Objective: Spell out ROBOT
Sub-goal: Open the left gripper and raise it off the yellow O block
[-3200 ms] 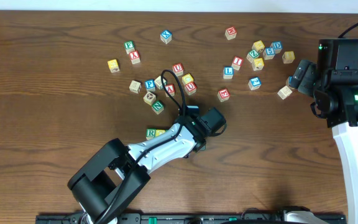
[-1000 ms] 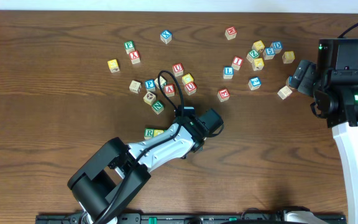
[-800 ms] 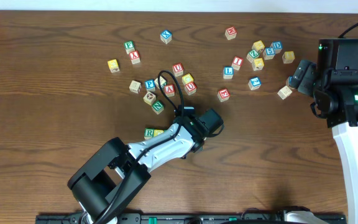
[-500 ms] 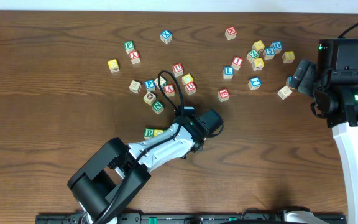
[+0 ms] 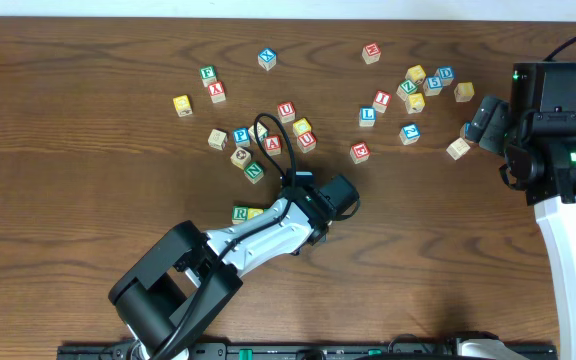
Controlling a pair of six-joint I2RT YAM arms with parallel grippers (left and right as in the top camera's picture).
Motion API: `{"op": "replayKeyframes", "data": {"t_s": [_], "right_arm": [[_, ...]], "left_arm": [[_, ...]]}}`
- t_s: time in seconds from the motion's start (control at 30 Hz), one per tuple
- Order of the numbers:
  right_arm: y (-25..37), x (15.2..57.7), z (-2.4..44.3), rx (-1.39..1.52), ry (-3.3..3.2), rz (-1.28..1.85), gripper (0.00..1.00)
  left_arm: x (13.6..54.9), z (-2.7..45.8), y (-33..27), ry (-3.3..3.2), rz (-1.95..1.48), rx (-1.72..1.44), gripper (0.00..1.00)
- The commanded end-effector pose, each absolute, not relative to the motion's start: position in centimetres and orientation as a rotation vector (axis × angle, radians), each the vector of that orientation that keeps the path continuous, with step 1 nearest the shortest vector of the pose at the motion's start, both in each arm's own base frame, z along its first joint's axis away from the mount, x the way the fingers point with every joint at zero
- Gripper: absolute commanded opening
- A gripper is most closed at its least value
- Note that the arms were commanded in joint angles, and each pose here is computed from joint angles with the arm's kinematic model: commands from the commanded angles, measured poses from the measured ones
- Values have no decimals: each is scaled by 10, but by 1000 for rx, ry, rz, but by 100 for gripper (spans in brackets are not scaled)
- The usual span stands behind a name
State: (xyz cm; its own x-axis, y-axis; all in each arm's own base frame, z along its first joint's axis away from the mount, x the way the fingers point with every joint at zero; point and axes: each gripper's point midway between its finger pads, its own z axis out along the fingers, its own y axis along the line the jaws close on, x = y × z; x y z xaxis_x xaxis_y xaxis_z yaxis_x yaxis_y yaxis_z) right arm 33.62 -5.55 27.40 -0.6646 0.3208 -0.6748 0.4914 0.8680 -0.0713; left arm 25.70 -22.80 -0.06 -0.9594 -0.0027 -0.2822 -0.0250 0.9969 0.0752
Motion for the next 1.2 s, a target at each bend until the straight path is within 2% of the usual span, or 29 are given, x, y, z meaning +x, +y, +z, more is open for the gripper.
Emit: {"op": "replayKeyframes", "data": {"t_s": [0.0, 0.53, 1.17], "right_arm": [[-59, 336, 281, 584, 2330, -339, 99], [-59, 336, 281, 584, 2331, -339, 99], [-59, 337, 281, 584, 2330, -339, 99]], "left_arm": [[259, 8, -226, 2834, 100, -19, 44], [264, 23, -232, 2807, 54, -5, 44], [267, 85, -252, 2707, -209, 40, 44]]}}
